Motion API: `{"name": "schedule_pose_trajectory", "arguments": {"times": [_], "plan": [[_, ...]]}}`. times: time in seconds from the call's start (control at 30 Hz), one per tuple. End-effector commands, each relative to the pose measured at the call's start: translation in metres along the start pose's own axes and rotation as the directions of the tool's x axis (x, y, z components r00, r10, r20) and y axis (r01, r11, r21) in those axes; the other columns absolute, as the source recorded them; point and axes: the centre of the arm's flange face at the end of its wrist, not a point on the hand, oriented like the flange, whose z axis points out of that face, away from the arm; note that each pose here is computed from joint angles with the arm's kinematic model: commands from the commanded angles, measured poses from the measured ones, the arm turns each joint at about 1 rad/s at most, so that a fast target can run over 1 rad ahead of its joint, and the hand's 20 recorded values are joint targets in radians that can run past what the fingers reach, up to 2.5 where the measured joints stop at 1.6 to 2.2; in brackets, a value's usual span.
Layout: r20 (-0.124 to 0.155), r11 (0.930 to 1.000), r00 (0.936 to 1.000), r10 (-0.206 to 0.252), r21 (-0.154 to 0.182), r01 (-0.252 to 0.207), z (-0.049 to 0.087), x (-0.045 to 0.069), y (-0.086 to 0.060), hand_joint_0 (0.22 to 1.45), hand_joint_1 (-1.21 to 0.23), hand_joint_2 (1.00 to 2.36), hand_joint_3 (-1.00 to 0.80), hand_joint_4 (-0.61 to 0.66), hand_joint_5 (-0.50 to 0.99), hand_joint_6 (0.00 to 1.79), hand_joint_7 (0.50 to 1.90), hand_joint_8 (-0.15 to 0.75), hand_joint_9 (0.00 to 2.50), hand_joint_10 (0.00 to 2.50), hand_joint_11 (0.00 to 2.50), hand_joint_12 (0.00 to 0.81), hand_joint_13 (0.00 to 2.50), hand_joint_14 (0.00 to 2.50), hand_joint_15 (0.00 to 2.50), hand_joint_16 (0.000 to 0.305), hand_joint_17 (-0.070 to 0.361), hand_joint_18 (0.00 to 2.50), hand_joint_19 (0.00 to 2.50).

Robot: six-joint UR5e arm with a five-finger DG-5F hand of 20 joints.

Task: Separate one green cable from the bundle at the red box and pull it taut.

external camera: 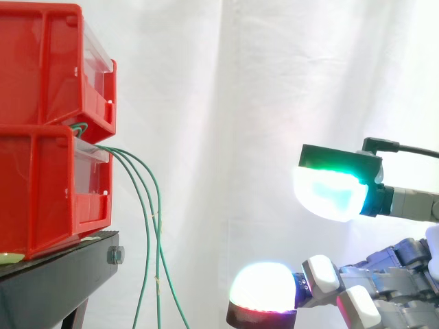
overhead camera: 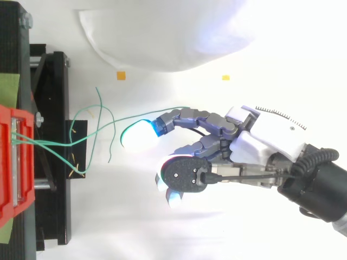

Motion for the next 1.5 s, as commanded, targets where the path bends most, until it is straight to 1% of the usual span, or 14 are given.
{"name": "schedule_pose_trajectory", "arguments": {"times": [0.0, 0.07, 0.23, 0.67, 0.87, 0.93, 1.0, 1.03, 1.1, 1.13, 1.3, 1.47], "plan": [[0.001, 1.0000, 1.0000, 0.001, -0.001, -0.001, 0.0004, -0.0006, 0.0007, 0.57, -0.78, 1.00, -0.50, 0.18, -0.17, 0.50, 0.67, 0.235, 1.00, 0.01, 0.70, 0.333, 1.09, 0.02, 0.66, 0.028, 0.063, 0.60, 0.89], [0.000, 1.0000, 1.0000, 0.000, 0.000, 0.000, -0.0001, 0.0001, 0.0002, 0.55, -0.73, 1.00, -0.50, 0.19, -0.17, 0.50, 0.67, 0.242, 0.98, 0.02, 0.69, 0.338, 1.09, 0.01, 0.66, 0.028, 0.064, 0.60, 0.89], [0.001, 1.0000, 1.0000, -0.001, 0.000, 0.001, 0.0002, -0.0002, -0.0007, 0.55, -0.73, 1.00, -0.50, 0.19, -0.17, 0.50, 0.67, 0.240, 1.00, 0.02, 0.69, 0.336, 1.10, 0.01, 0.66, 0.028, 0.062, 0.60, 0.90], [0.001, 1.0000, 1.0000, -0.001, 0.000, 0.001, 0.0002, -0.0002, -0.0007, 0.56, -0.73, 1.00, -0.50, 0.19, -0.16, 0.50, 0.68, 0.239, 1.00, 0.02, 0.68, 0.335, 1.11, 0.02, 0.66, 0.027, 0.061, 0.61, 0.91], [0.000, 1.0000, 1.0000, 0.000, 0.000, 0.000, -0.0001, 0.0001, 0.0002, 0.57, -0.77, 1.00, -0.50, 0.19, -0.16, 0.50, 0.71, 0.238, 1.01, 0.01, 0.68, 0.332, 1.13, 0.02, 0.66, 0.026, 0.059, 0.63, 0.91], [0.000, 1.0000, 1.0000, 0.000, 0.000, 0.000, -0.0001, 0.0001, 0.0002, 0.56, -0.79, 1.00, -0.50, 0.18, -0.16, 0.50, 0.72, 0.237, 1.02, 0.02, 0.69, 0.315, 1.14, 0.02, 0.67, 0.026, 0.059, 0.66, 0.94], [0.000, 1.0000, 1.0000, 0.000, 0.000, 0.000, -0.0001, 0.0001, 0.0002, 0.55, -0.80, 1.00, -0.50, 0.18, -0.16, 0.50, 0.72, 0.239, 1.04, 0.02, 0.72, 0.306, 1.15, 0.02, 0.71, 0.027, 0.060, 0.71, 1.03], [0.000, 1.0000, 1.0000, 0.000, 0.000, 0.000, -0.0001, 0.0001, 0.0002, 0.52, -0.73, 1.00, -0.50, 0.18, -0.16, 0.50, 0.69, 0.250, 1.05, 0.02, 0.74, 0.307, 1.15, 0.01, 0.77, 0.029, 0.065, 0.76, 1.12], [0.001, 1.0000, 1.0000, 0.001, -0.001, -0.001, 0.0004, -0.0006, 0.0007, 0.51, -0.64, 1.00, -0.50, 0.19, -0.16, 0.50, 0.68, 0.256, 1.06, 0.02, 0.78, 0.316, 1.16, 0.01, 0.82, 0.030, 0.067, 0.77, 1.15], [0.000, 1.0000, 1.0000, 0.000, 0.000, 0.000, -0.0001, 0.0001, 0.0002, 0.52, -0.64, 1.00, -0.45, 0.19, -0.15, 0.50, 0.68, 0.257, 1.06, 0.02, 0.81, 0.322, 1.15, 0.02, 0.87, 0.029, 0.066, 0.77, 1.18], [-0.001, 1.0000, 1.0000, -0.001, 0.001, 0.001, 0.0002, -0.0001, -0.0008, 0.54, -0.65, 1.01, -0.38, 0.19, -0.15, 0.50, 0.67, 0.249, 1.06, 0.02, 0.84, 0.306, 1.14, 0.01, 0.94, 0.029, 0.065, 0.76, 1.21], [0.000, 1.0000, 1.0000, 0.000, 0.000, 0.000, -0.0001, 0.0001, 0.0002, 0.55, -0.70, 1.00, -0.44, 0.19, -0.15, 0.50, 0.68, 0.246, 1.07, 0.02, 0.84, 0.299, 1.14, 0.01, 0.94, 0.028, 0.063, 0.76, 1.21]]}}
